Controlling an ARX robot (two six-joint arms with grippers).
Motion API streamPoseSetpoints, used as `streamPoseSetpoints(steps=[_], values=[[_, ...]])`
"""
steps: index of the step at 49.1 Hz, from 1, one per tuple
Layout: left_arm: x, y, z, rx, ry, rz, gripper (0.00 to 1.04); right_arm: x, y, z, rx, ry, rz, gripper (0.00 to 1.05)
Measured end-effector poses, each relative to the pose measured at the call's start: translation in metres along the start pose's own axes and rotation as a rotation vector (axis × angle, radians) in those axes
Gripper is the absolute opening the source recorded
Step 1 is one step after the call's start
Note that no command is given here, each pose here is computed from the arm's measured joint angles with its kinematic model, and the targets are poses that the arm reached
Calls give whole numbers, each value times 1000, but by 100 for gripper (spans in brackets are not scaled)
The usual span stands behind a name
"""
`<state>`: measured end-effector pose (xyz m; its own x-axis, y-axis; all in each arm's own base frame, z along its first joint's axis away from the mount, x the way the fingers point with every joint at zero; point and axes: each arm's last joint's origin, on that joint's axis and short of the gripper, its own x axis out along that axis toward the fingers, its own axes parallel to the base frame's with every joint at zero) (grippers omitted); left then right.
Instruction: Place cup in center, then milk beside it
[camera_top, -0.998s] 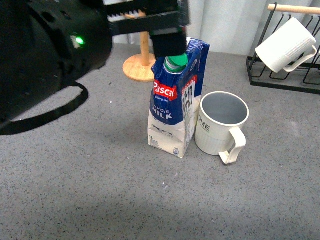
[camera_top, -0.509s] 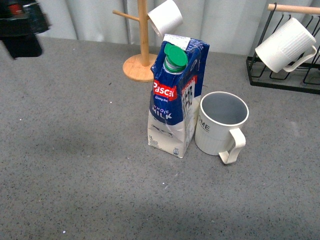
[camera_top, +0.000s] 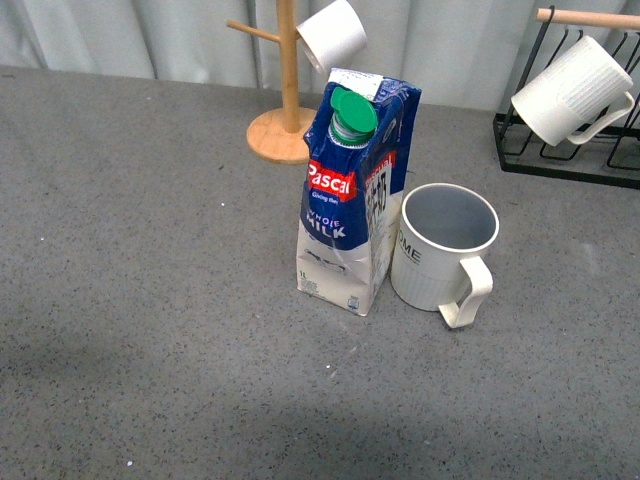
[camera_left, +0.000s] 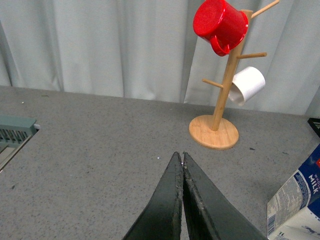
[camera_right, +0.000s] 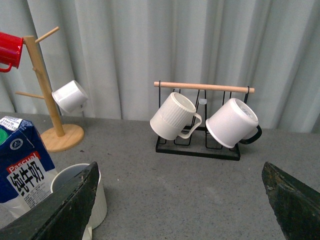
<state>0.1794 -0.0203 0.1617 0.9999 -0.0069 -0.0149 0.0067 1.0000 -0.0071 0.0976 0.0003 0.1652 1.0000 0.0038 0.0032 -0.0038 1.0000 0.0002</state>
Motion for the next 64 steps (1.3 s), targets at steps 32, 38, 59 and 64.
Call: streamPoseSetpoints(steps=[32, 38, 59, 64], values=[[-38, 20, 5, 0, -15, 6, 4, 0, 0, 0, 0, 0, 0, 95], [-44, 20, 7, 0, -24, 6, 4, 0, 0, 0, 0, 0, 0, 95], [-59, 20, 11, 0, -37, 6, 4, 0, 0, 0, 0, 0, 0, 95], [-63, 20, 11, 0, -38, 6, 4, 0, 0, 0, 0, 0, 0, 95]])
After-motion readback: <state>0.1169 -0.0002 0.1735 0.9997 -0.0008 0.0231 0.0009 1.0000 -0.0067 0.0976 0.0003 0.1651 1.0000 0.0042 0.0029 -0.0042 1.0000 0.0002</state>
